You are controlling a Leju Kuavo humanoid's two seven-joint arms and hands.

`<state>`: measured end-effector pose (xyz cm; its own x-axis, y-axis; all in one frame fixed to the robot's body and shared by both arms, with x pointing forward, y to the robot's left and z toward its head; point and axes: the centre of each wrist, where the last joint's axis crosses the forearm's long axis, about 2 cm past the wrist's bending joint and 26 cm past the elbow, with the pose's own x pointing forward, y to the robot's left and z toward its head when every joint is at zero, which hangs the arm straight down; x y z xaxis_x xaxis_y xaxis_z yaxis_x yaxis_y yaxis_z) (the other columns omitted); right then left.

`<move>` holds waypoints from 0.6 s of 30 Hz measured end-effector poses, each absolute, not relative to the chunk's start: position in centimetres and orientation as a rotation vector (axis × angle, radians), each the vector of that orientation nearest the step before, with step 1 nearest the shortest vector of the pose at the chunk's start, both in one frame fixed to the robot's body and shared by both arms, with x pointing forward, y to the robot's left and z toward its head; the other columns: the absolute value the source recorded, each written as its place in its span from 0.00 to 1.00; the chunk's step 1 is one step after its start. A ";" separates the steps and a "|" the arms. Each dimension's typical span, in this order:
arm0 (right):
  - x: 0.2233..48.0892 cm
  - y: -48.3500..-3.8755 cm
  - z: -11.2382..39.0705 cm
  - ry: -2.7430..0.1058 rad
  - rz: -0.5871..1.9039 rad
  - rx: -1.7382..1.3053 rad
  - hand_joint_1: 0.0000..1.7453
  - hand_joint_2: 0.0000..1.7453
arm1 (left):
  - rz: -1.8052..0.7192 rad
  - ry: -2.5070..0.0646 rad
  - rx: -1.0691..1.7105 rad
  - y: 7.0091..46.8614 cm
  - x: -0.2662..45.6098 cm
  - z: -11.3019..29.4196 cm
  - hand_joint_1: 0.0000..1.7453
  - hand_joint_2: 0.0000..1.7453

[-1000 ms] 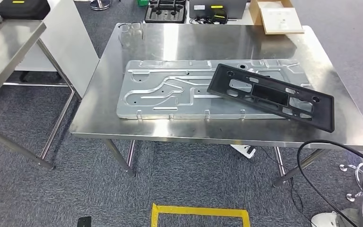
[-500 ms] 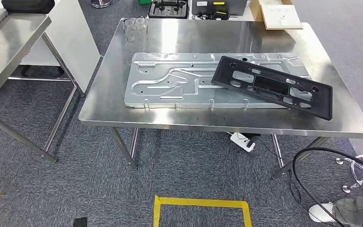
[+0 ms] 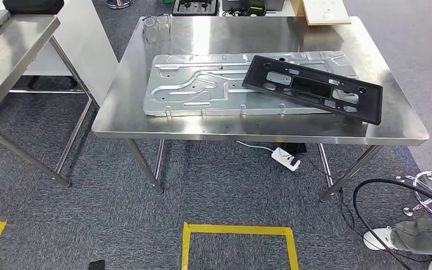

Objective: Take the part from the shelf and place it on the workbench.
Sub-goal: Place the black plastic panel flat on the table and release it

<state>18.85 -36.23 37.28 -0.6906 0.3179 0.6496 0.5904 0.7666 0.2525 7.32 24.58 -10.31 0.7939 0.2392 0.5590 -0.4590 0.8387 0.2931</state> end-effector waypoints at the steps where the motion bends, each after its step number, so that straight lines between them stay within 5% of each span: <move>1: 18.8 -36.2 37.3 -2.367 -0.604 -0.666 0.00 0.00 | 0.389 -0.534 0.436 24.6 7.4 -10.3 0.00 0.00; 18: 18.5 -36.1 37.4 -2.392 -0.599 -0.658 0.00 0.00 | 0.392 -0.531 0.435 24.5 7.2 -10.3 0.00 0.00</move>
<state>18.51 -36.13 37.41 -0.7091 0.3123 0.6321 0.5733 0.7772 0.2592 7.24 24.54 -10.32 0.7931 0.2429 0.5586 -0.4624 0.8370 0.2925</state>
